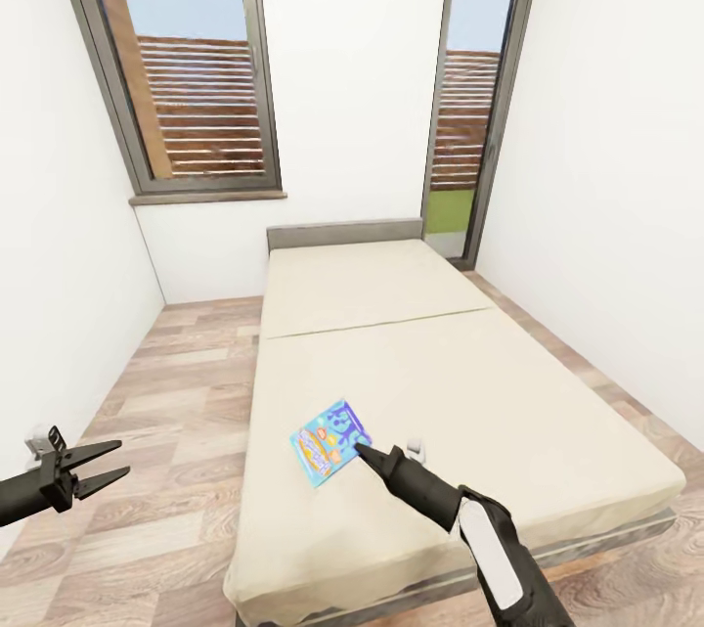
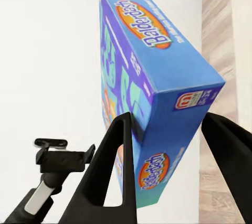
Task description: Put all the toys in the child's room - the three board games (two on the bed and one on the table), the two jigsaw puzzles on the table, and the tennis ball on the table - inside the toy box on the table in the child's room.
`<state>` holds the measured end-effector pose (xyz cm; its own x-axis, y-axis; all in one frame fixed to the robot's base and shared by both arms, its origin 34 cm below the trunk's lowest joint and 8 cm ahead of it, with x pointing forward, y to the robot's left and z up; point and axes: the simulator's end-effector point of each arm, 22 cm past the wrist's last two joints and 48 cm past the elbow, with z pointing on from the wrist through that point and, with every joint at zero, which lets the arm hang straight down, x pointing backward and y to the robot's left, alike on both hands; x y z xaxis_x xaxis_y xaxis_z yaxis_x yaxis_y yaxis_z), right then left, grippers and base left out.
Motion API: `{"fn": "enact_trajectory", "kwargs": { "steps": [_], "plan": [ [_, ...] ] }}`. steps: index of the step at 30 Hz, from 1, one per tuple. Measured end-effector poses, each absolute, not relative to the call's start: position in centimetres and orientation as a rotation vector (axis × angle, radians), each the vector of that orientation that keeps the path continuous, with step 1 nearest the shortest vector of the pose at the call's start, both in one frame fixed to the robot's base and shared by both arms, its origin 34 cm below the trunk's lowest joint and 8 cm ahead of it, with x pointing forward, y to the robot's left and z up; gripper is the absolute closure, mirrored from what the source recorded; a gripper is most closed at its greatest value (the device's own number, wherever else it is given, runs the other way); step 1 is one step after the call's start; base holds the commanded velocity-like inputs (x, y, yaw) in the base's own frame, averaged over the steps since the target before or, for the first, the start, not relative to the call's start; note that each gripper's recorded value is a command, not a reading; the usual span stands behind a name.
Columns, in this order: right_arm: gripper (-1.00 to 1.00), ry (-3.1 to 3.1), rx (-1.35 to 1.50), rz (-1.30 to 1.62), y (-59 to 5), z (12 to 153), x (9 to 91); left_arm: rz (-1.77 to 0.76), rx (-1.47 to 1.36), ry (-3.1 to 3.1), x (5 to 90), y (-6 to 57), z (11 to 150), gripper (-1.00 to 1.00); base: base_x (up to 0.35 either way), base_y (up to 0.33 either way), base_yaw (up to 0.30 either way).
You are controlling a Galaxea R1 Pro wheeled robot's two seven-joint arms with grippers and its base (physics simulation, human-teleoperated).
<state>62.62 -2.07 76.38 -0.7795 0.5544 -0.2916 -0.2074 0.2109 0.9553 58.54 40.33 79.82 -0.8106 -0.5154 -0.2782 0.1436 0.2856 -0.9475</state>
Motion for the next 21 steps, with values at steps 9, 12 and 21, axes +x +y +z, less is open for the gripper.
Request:
{"fn": "enact_trajectory", "kwargs": {
  "steps": [9,12,21],
  "plan": [
    [1.0,1.816,0.224,1.615,-3.0,82.5,63.1,-1.566,-0.335,2.015,58.8,40.1,81.3,-1.0,0.0,0.0,0.0],
    [1.0,1.82,0.233,1.615,-3.1,82.8,63.1,-1.577,-0.335,2.01,58.9,39.6,81.7,-1.0,0.0,0.0,0.0],
    [1.0,1.825,0.255,1.615,-3.4,83.9,63.4,-1.596,-0.226,2.002,59.8,37.6,85.9,-1.0,0.0,0.0,0.0]
  ]
}}
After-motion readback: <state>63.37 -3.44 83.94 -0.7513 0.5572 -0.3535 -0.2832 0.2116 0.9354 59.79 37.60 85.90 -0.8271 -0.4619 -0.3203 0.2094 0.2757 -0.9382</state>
